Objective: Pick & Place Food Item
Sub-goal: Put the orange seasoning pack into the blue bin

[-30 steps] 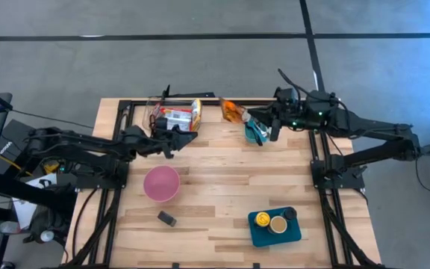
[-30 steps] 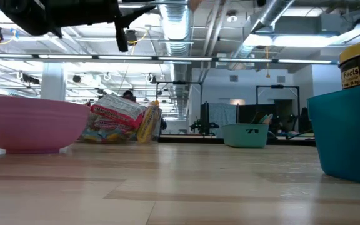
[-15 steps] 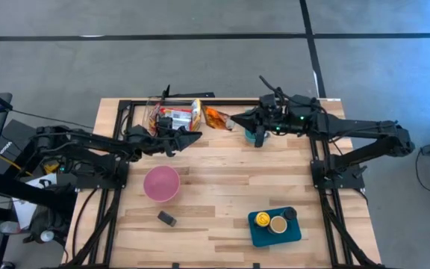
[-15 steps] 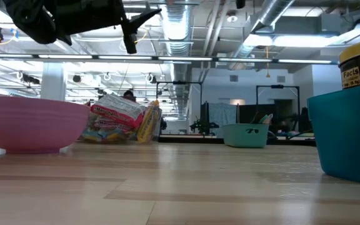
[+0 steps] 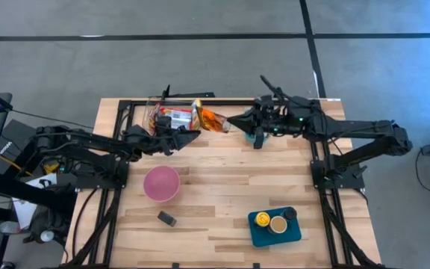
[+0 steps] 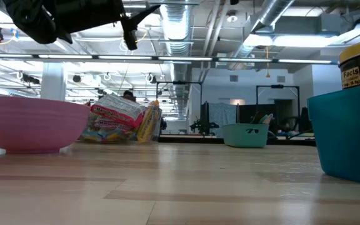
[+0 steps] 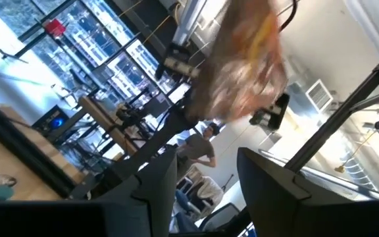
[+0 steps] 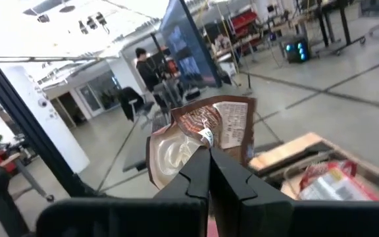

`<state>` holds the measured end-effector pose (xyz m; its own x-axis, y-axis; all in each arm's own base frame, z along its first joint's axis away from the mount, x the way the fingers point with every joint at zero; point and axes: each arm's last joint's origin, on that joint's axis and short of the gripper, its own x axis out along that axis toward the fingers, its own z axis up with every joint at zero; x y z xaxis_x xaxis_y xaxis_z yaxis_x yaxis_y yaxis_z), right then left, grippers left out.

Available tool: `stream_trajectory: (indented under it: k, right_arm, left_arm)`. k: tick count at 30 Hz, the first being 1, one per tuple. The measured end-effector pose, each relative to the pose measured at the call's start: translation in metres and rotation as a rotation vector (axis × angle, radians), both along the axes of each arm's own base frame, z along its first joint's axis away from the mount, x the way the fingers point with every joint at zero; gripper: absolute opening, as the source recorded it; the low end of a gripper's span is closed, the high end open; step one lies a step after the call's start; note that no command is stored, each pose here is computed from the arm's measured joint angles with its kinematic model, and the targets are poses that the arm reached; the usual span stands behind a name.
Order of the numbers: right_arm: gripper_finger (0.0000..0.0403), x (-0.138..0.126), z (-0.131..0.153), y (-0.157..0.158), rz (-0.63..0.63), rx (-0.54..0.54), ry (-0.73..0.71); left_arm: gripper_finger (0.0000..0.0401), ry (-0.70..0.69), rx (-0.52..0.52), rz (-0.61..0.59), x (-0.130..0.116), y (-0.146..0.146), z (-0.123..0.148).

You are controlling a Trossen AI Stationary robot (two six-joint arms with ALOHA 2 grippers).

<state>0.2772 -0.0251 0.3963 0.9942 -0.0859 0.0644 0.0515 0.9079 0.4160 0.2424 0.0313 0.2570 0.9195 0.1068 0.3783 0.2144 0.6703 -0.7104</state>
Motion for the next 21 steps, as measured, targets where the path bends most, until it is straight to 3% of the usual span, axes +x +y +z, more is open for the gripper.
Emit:
stream_trajectory:
  k: [7,21]
  right_arm:
    - [0.0,0.01,-0.008,0.005,0.025,0.016,0.019]
    - [0.0,0.015,-0.009,0.005,0.048,0.069,0.0]
  left_arm:
    - [0.0172,-0.028,0.016,-0.01,-0.001,-0.001,0.003]
    - [0.0168,-0.037,0.023,-0.011,-0.001,0.0,0.003]
